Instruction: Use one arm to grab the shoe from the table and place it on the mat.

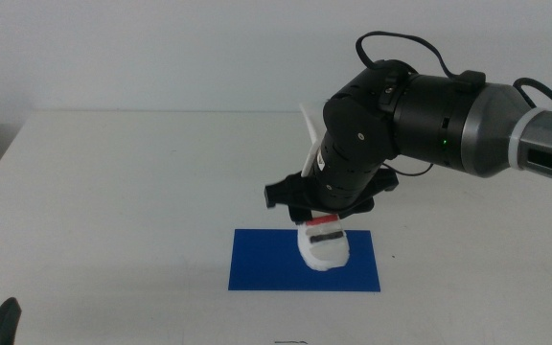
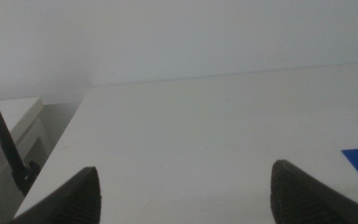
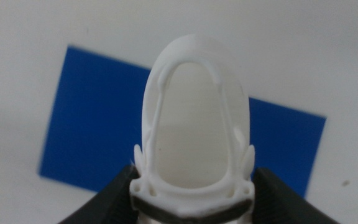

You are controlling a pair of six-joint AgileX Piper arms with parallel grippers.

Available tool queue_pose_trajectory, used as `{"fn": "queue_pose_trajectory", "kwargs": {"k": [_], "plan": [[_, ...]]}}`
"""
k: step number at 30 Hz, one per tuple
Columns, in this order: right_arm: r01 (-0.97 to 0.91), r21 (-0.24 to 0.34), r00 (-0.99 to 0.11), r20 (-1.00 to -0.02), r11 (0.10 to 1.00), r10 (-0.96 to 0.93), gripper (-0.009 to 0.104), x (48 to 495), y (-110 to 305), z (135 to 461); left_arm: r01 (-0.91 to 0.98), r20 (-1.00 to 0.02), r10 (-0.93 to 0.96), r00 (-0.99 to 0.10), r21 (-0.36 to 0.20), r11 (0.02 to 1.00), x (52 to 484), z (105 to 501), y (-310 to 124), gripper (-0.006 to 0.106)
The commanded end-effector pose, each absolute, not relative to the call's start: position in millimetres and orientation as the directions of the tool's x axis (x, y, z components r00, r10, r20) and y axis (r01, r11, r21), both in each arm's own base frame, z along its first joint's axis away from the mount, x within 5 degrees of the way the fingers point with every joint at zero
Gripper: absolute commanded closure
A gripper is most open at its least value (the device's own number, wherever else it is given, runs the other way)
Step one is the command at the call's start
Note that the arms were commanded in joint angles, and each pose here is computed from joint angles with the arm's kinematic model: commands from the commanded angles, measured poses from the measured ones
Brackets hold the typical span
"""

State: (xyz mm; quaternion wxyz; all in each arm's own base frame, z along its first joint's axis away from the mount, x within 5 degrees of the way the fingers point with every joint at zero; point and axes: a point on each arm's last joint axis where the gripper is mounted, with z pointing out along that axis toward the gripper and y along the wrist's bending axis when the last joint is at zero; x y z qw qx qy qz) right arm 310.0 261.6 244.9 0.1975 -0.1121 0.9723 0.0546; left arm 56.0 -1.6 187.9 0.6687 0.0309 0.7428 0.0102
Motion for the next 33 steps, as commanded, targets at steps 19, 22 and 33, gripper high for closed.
{"fn": "queue_pose_trajectory", "kwargs": {"k": [19,22,33], "plan": [[0.845,0.457,-0.282,-0.059,0.277,0.958,0.096,314,253,261,0.029,-0.999,0.034,0.0,0.034,0.999,55,198,-2,0.007],[0.844,0.437,-0.301,-0.091,0.31,0.949,0.096,314,251,261,0.029,-0.999,0.034,0.0,0.034,0.999,55,198,-2,0.007],[0.941,0.258,-0.217,-0.042,0.221,0.975,0.096,311,260,246,0.029,-0.999,0.034,0.0,0.034,0.999,55,198,-2,0.007]]}}
